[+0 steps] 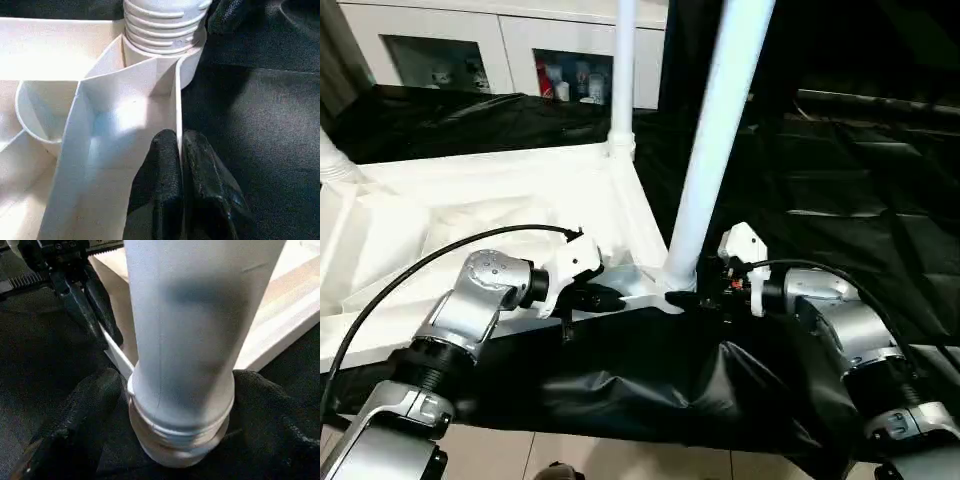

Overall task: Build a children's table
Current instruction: Rotate leg to tighten

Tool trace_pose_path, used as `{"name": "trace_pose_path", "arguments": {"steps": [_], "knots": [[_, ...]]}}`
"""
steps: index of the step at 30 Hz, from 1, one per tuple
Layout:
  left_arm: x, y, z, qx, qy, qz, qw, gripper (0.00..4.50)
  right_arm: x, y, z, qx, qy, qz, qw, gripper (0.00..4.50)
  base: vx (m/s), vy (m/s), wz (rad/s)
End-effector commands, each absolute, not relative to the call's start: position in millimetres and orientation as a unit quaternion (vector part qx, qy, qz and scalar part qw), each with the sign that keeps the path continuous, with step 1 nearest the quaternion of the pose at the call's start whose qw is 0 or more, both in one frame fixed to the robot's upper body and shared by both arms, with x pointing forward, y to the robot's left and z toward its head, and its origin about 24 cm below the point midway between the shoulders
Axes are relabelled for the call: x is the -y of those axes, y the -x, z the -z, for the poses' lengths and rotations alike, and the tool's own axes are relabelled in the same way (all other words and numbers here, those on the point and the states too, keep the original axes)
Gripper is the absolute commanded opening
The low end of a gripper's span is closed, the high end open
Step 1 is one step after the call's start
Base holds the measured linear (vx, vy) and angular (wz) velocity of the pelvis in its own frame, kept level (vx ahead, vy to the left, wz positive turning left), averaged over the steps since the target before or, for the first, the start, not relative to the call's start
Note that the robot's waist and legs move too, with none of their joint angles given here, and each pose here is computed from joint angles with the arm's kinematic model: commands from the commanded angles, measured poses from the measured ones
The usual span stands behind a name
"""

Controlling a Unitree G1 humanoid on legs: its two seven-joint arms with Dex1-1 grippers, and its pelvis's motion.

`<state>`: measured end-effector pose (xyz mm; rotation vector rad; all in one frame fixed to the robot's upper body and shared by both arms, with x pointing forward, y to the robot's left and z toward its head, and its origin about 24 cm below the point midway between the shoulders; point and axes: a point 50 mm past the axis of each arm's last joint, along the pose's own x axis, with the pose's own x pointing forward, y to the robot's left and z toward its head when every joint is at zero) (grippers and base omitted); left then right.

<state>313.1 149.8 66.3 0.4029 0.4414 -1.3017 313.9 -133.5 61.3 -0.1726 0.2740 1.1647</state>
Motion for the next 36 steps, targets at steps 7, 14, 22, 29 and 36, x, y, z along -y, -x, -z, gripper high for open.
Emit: {"name": "trace_pose_path", "arguments": {"steps": [7, 14, 22, 29, 36], "knots": [[-141.3, -308.9, -70.5, -0.173, -0.157, 0.625, 0.745, 0.0, 128.3, -312.7, -60.2, -0.128, 0.087, -0.559, 0.814, 2.93, 0.0, 0.0, 0.0], [-142.3, -308.2, -69.9, -0.177, -0.158, 0.626, 0.743, 0.0, 128.6, -311.8, -57.5, -0.131, 0.09, -0.557, 0.815, 2.75, 0.0, 0.0, 0.0], [-137.8, -320.9, -59.9, -0.19, -0.173, 0.55, 0.795, 0.0, 131.1, -319.2, -31.2, -0.165, 0.039, -0.422, 0.89, 2.74, 0.0, 0.0, 0.0], [-78.1, -334.9, -47.1, -0.202, -0.131, 0.453, 0.859, 0.0, 100.0, -336.4, -9.6, -0.199, -0.029, -0.177, 0.963, 2.73, 0.0, 0.0, 0.0], [-59.8, -336.4, -47.7, -0.198, -0.149, 0.463, 0.851, 0.0, 82.4, -346.0, -21.7, -0.17, -0.046, -0.183, 0.967, 2.73, 0.0, 0.0, 0.0]]}}
